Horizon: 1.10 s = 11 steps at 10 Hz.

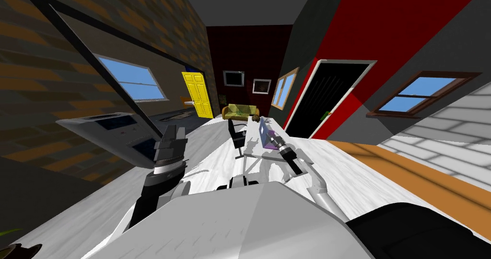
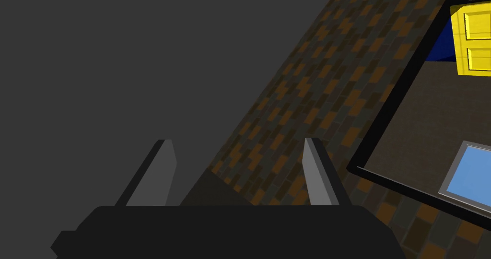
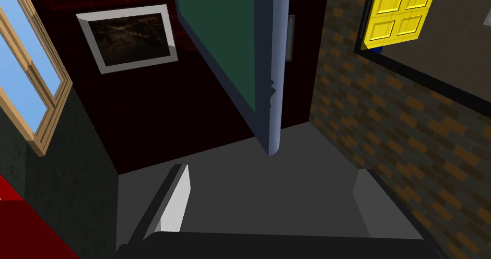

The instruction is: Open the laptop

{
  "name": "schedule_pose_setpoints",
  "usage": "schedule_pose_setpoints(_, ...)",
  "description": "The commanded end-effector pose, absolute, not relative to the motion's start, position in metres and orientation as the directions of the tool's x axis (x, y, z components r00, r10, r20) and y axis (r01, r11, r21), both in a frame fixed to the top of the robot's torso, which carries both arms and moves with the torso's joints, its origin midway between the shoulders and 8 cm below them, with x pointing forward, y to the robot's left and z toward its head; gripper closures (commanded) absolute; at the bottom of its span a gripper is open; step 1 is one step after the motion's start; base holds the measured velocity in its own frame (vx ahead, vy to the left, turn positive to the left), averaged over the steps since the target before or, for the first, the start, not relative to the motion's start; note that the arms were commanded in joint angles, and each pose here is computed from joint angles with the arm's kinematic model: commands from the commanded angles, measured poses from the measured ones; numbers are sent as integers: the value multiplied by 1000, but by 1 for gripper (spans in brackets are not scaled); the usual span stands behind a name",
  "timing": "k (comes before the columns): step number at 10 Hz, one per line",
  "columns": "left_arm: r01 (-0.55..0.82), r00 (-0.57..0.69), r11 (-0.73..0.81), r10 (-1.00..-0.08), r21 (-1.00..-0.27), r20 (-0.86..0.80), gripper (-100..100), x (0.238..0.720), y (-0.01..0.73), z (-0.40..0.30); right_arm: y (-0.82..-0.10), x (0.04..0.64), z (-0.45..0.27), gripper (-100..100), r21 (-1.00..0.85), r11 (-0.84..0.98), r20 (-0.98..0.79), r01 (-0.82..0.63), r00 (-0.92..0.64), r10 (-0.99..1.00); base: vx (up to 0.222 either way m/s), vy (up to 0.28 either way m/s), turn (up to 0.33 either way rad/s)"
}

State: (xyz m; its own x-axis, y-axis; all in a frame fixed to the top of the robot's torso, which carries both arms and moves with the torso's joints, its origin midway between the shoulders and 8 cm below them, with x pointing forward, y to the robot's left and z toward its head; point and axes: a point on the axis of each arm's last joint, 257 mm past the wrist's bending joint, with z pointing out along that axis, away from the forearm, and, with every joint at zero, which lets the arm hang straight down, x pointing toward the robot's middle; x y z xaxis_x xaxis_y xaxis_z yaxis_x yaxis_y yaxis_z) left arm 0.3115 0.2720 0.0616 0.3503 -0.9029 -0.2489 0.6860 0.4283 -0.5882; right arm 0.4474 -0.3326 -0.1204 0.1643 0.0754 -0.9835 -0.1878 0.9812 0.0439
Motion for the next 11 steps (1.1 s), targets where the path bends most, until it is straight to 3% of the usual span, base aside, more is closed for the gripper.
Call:
schedule_pose_setpoints(1,686,350,428,-903,-588,-249,0,312,272,62,-361,455,-135,-100,-114,986,-987,-121,130,-98,24,159,-111)
schedule_pose_setpoints(7,686,350,428,-903,-588,-249,0,311,272,62,-444,468,-150,-100,-480,877,-877,14,14,-480,51,210,-95)
schedule_pose_setpoints(11,686,350,428,-903,-588,-249,0,312,272,62,-489,471,-145,-100,-652,756,-759,66,-59,-649,18,124,-42)
